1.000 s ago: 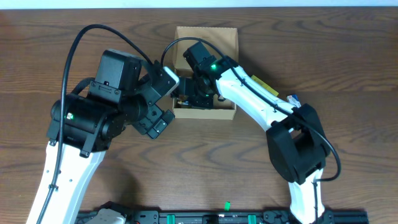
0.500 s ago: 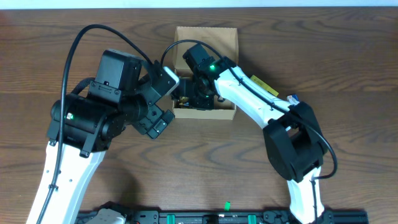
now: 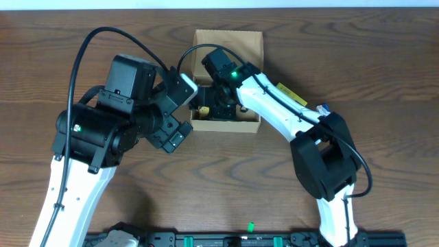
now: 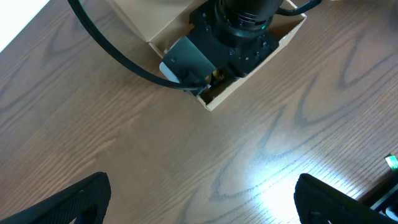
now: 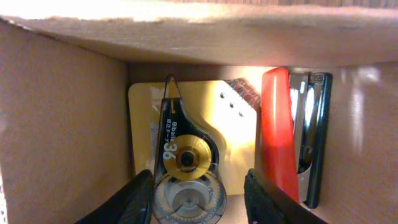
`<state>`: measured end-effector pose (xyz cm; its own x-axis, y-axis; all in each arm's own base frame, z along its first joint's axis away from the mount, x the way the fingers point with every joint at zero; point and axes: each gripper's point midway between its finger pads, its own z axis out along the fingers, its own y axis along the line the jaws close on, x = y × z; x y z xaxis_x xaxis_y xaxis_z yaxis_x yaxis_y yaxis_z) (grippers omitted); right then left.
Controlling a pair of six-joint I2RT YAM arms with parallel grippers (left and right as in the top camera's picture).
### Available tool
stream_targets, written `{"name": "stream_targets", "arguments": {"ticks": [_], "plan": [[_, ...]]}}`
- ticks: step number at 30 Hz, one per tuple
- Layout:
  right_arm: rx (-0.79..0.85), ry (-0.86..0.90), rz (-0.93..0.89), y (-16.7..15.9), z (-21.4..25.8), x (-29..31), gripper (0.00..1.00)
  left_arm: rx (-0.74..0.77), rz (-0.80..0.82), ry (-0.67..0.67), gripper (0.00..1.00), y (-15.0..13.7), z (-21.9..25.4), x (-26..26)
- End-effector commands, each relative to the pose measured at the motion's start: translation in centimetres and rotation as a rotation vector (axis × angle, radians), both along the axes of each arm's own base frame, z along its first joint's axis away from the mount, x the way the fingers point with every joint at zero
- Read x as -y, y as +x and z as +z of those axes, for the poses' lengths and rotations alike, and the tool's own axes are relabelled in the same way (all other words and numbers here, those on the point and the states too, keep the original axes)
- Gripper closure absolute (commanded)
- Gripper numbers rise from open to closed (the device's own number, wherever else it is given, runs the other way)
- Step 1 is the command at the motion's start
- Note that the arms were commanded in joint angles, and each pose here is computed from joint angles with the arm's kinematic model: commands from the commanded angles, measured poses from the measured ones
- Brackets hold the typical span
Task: Pack container
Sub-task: 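Lower the correction tape into the box and open the right gripper, then withdraw the right gripper and move it to the clear tape roll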
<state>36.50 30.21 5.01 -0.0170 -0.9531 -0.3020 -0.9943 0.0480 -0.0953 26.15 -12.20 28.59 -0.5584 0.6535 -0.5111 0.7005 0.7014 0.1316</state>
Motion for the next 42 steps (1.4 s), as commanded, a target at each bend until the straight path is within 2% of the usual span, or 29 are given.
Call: {"name": "stream_targets", "arguments": {"ticks": [1, 5, 13, 17, 20, 24, 29, 36, 42], "plan": [[0.039, -0.001, -0.008, 1.1, 0.2, -0.1, 0.54, 0.031, -0.004, -0.003, 0.05, 0.2, 1.0, -0.1], [0.151, -0.019, -0.120, 4.0, 2.5, 0.6, 0.53, 0.031, -0.004, -0.003, 0.05, 0.2, 1.0, -0.1], [0.242, 0.110, -0.445, 8.7, 9.5, 2.4, 0.45, 0.031, -0.004, -0.003, 0.05, 0.2, 1.0, -0.1], [0.259, 0.137, -0.599, 9.7, 12.1, 4.6, 0.35, 0.031, -0.004, -0.003, 0.05, 0.2, 1.0, -0.1], [0.249, 0.153, -0.660, 9.5, 13.4, 5.8, 0.32, 0.031, -0.004, -0.003, 0.05, 0.2, 1.0, -0.1], [0.250, 0.210, -0.760, 9.3, 16.0, 7.2, 0.33, 0.031, -0.004, -0.003, 0.05, 0.2, 1.0, -0.1], [0.182, 0.255, -0.978, 7.9, 18.2, 10.6, 0.30, 0.031, -0.004, -0.003, 0.05, 0.2, 1.0, -0.1], [-0.048, 0.080, -1.302, 3.1, 15.6, 17.2, 0.32, 0.031, -0.004, -0.003, 0.05, 0.2, 1.0, -0.1], [-0.147, -0.019, -1.443, 1.0, 13.1, 20.0, 0.31, 0.031, -0.004, -0.003, 0.05, 0.2, 1.0, -0.1]]}}
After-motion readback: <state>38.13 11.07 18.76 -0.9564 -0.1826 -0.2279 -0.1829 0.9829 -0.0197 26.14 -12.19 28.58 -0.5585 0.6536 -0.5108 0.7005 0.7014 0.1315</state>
